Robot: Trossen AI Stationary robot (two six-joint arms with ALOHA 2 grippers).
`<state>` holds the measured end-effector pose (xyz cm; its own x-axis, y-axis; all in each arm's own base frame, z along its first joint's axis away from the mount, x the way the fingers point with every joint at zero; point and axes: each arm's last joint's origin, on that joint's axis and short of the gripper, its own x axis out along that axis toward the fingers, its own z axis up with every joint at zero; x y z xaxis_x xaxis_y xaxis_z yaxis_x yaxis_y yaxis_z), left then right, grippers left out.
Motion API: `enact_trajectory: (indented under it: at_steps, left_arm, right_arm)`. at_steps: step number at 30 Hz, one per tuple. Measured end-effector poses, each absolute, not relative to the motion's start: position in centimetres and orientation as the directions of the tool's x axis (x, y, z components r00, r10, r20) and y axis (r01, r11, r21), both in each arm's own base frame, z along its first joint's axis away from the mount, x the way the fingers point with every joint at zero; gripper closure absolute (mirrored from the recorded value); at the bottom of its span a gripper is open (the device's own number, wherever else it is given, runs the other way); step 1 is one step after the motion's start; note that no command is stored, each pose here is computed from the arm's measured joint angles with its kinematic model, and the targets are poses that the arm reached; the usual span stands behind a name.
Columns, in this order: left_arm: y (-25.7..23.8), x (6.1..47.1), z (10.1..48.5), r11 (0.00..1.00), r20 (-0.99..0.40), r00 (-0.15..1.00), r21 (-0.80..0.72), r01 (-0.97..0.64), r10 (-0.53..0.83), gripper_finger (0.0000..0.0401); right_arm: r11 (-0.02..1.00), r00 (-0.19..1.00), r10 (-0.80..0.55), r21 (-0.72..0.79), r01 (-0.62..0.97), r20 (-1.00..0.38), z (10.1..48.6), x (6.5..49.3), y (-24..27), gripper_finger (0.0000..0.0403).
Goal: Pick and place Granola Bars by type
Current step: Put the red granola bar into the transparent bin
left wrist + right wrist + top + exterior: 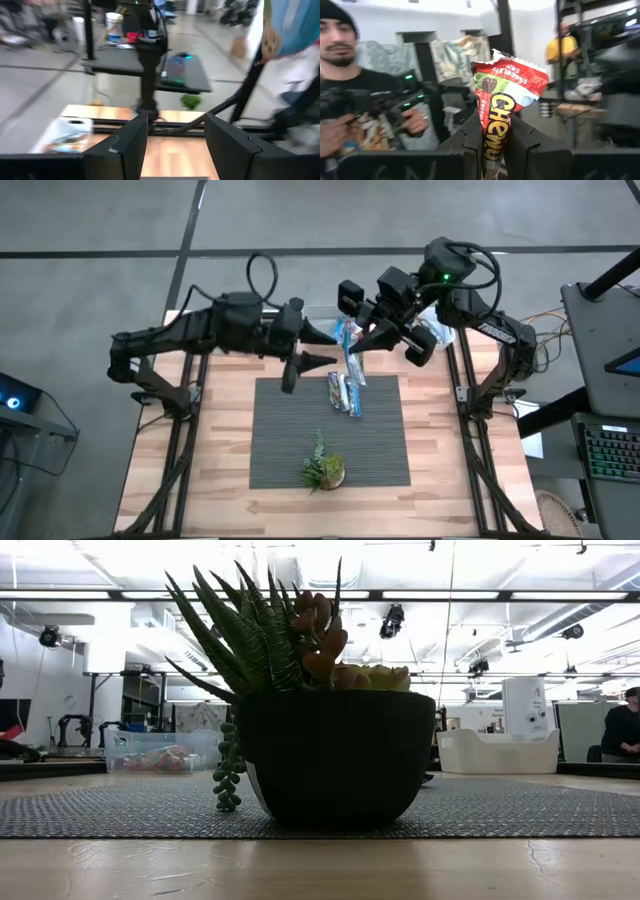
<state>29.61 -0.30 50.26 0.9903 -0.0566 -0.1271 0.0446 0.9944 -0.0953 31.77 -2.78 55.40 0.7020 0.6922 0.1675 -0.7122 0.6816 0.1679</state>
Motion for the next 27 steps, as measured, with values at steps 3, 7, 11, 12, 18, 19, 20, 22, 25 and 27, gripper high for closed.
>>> enact_trajectory:
  at_steps: [3, 7, 11, 12, 18, 19, 20, 22, 25, 27]
  left_arm:
    - [-1.6, 29.7, 50.0, 1.000, -0.131, 0.991, -0.013, -0.025, 0.023, 0.0224]
    - [-2.4, 29.8, 49.8, 0.992, -0.117, 0.986, 0.048, -0.115, 0.120, 0.0224]
    - [-2.5, 29.9, 50.3, 0.990, -0.062, 0.989, 0.042, -0.131, 0.134, 0.0224]
    - [-2.5, 29.9, 50.5, 0.990, -0.041, 0.990, 0.039, -0.132, 0.134, 0.0224]
    - [-2.5, 29.8, 51.0, 0.991, -0.003, 0.991, 0.035, -0.131, 0.131, 0.0224]
    - [-2.5, 29.8, 51.0, 0.991, -0.003, 0.992, 0.026, -0.128, 0.128, 0.0224]
    - [-2.5, 29.7, 51.0, 0.992, -0.006, 0.992, 0.016, -0.127, 0.127, 0.0224]
    - [-2.6, 29.5, 51.0, 0.992, -0.018, 0.992, 0.000, -0.125, 0.125, 0.0224]
    - [-2.7, 28.8, 51.1, 0.993, -0.031, 0.992, -0.017, -0.119, 0.118, 0.0224]
    - [-2.9, 28.4, 51.5, 0.993, -0.010, 0.993, -0.026, -0.116, 0.115, 0.0224]
  right_arm:
    - [0.721, 0.740, 0.648, 0.168, -0.672, 0.181, 55.5, 31.8, -2.9, 0.0360]
    - [0.763, 0.777, 0.604, 0.155, -0.628, 0.177, 55.3, 31.9, -3.0, 0.0360]
    - [0.798, 0.812, 0.563, 0.154, -0.583, 0.154, 55.0, 32.1, -3.2, 0.0360]
    - [0.805, 0.819, 0.555, 0.150, -0.573, 0.147, 54.9, 32.2, -3.2, 0.0360]
    - [0.821, 0.833, 0.541, 0.141, -0.553, 0.120, 54.6, 32.2, -3.2, 0.0360]
    - [0.822, 0.833, 0.541, 0.134, -0.553, 0.121, 54.6, 32.1, -3.2, 0.0360]
    - [0.824, 0.832, 0.541, 0.124, -0.553, 0.122, 54.7, 32.0, -3.2, 0.0360]
    - [0.826, 0.832, 0.540, 0.111, -0.552, 0.126, 54.9, 31.7, -3.2, 0.0360]
    - [0.832, 0.837, 0.531, 0.105, -0.545, 0.130, 55.2, 31.2, -3.4, 0.0360]
    - [0.838, 0.842, 0.524, 0.103, -0.536, 0.128, 55.3, 30.8, -3.6, 0.0360]
